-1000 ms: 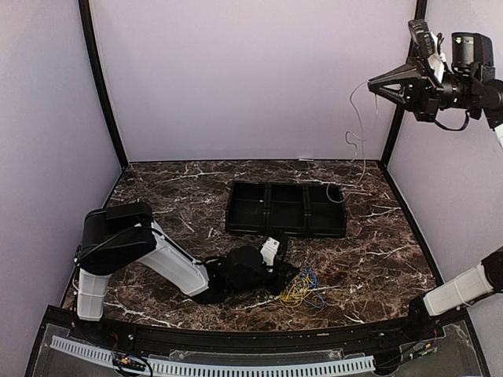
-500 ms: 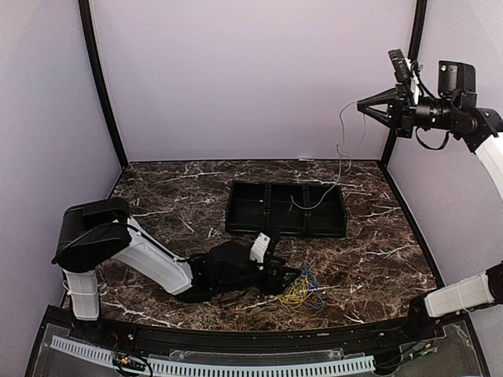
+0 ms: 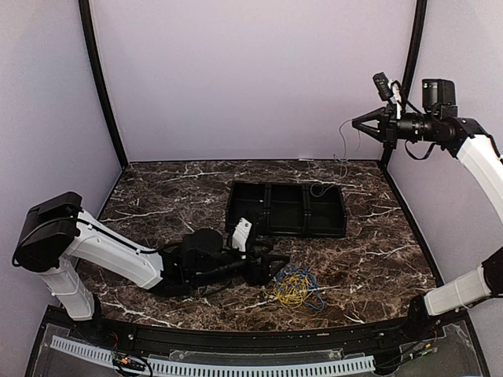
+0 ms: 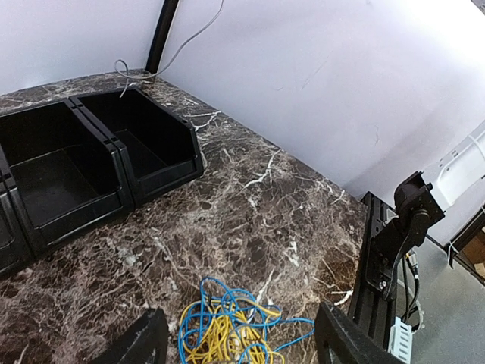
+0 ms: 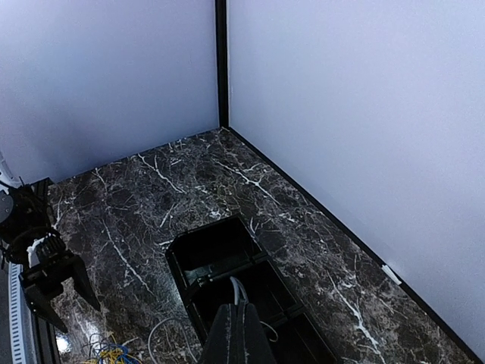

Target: Untangle the cables

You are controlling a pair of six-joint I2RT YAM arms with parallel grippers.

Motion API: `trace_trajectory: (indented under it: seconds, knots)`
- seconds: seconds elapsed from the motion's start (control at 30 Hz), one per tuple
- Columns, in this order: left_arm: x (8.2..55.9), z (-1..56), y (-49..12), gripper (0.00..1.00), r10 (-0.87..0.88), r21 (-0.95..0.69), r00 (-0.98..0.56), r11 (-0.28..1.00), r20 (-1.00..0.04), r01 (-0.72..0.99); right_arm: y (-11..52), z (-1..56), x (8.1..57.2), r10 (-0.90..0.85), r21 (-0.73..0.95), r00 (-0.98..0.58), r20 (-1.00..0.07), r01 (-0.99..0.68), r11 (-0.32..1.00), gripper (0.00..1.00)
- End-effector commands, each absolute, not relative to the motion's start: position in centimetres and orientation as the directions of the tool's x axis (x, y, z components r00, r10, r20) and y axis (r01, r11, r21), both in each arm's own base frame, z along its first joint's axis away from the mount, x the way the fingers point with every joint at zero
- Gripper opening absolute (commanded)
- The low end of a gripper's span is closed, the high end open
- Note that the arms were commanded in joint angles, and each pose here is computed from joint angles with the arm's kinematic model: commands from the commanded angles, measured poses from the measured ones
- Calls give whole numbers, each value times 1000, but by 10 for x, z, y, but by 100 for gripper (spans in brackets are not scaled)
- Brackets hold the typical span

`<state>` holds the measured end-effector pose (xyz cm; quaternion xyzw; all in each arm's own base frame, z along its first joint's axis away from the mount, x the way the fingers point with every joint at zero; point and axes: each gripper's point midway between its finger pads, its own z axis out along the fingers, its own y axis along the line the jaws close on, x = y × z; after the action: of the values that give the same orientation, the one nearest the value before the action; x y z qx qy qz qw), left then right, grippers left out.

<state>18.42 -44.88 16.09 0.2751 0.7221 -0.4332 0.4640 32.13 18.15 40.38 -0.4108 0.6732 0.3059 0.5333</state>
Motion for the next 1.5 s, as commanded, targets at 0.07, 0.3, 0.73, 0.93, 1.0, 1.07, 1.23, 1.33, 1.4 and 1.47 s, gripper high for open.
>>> trace_trajectory:
  seconds: [0.07,0.3,0.73,0.93,1.0,1.07,1.23,1.33,1.4,1.47]
  knots:
    - [182,174,-425,68,-26,-364,-408,509,-912,780,170,379,345,-249,-42,-106,-963,-852,523,0]
    - [186,179,-406,68,-31,-335,-383,557,-923,760,162,364,354,-243,-14,-140,-960,-842,540,0]
    - [187,172,-403,68,-29,-330,-382,570,-924,753,157,401,340,-209,-60,-64,-976,-840,539,0]
    - [187,171,-403,68,-31,-331,-383,570,-923,752,155,393,345,-224,-58,-81,-971,-831,553,0]
    - [187,170,-403,68,-31,-335,-387,569,-922,751,155,385,348,-226,-45,-98,-969,-831,554,0]
    - [187,169,-403,68,-32,-340,-392,569,-919,749,155,380,350,-227,-37,-108,-968,-832,554,0]
    - [186,166,-402,68,-22,-339,-400,572,-916,747,153,359,358,-235,-16,-144,-961,-822,569,0]
    - [186,166,-402,68,-22,-338,-399,574,-917,746,153,340,364,-244,9,-182,-953,-819,574,0]
    - [186,166,-401,68,-21,-339,-401,575,-916,744,152,326,368,-247,28,-209,-946,-814,581,0]
    - [187,165,-401,68,-21,-341,-403,576,-915,743,151,311,374,-253,47,-238,-938,-808,588,0]
